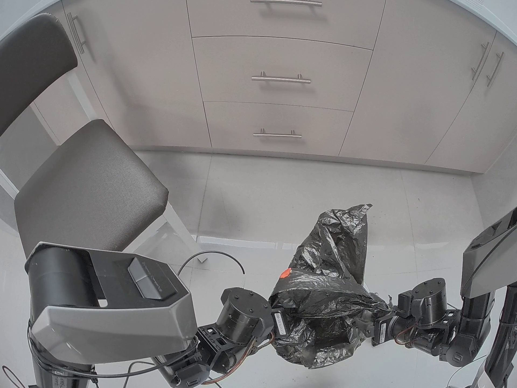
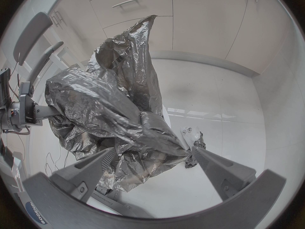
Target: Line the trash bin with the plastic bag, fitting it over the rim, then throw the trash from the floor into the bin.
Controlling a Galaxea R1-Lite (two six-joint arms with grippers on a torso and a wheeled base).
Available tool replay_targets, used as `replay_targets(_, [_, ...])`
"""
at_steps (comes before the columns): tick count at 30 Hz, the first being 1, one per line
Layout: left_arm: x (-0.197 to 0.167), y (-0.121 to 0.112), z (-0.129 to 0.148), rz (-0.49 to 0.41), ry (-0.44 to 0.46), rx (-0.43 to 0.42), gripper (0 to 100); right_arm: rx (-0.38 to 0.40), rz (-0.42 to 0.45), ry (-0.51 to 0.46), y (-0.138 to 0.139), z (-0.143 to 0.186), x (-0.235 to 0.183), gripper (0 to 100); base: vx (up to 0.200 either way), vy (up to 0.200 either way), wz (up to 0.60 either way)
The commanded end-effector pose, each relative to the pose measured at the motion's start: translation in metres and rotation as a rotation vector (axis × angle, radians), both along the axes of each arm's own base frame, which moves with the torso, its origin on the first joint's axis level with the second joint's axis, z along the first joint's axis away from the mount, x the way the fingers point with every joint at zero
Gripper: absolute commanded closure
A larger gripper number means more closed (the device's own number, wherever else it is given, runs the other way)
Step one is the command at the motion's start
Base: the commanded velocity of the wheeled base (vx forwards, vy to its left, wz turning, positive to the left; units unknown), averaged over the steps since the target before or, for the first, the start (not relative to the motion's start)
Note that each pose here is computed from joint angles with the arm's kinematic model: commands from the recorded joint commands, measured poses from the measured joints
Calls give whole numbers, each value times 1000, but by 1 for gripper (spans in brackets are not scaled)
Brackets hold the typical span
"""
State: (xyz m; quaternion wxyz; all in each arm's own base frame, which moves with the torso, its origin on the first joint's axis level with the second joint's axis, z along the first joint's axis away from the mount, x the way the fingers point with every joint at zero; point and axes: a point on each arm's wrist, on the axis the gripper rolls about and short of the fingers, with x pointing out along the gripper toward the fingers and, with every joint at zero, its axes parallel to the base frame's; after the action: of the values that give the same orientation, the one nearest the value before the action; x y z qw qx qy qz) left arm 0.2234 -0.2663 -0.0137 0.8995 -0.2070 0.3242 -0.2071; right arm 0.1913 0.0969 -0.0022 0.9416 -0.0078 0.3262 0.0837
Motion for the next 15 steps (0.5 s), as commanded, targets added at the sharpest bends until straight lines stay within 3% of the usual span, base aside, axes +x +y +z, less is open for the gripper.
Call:
replay_targets(1, [0,0,-1,1,1,-1,100,27,22,-49,-1,18,-7,0,0,0,0])
replay_targets(4, [0,0,-1,1,1,-1,100,42,39,-65,-1,28,-11,0,0,0,0])
replay_targets(9, [0,0,-1,2,2,-2,100,132,131,-113,-1,59,-25,0,0,0,0])
replay_targets(12, [0,0,0,4,4,-7,100,179,114,-207,3,87,-12,0,0,0,0])
replay_targets(15, [0,0,0,7,6,-7,100,189,52,-241,3,112,16,0,0,0,0])
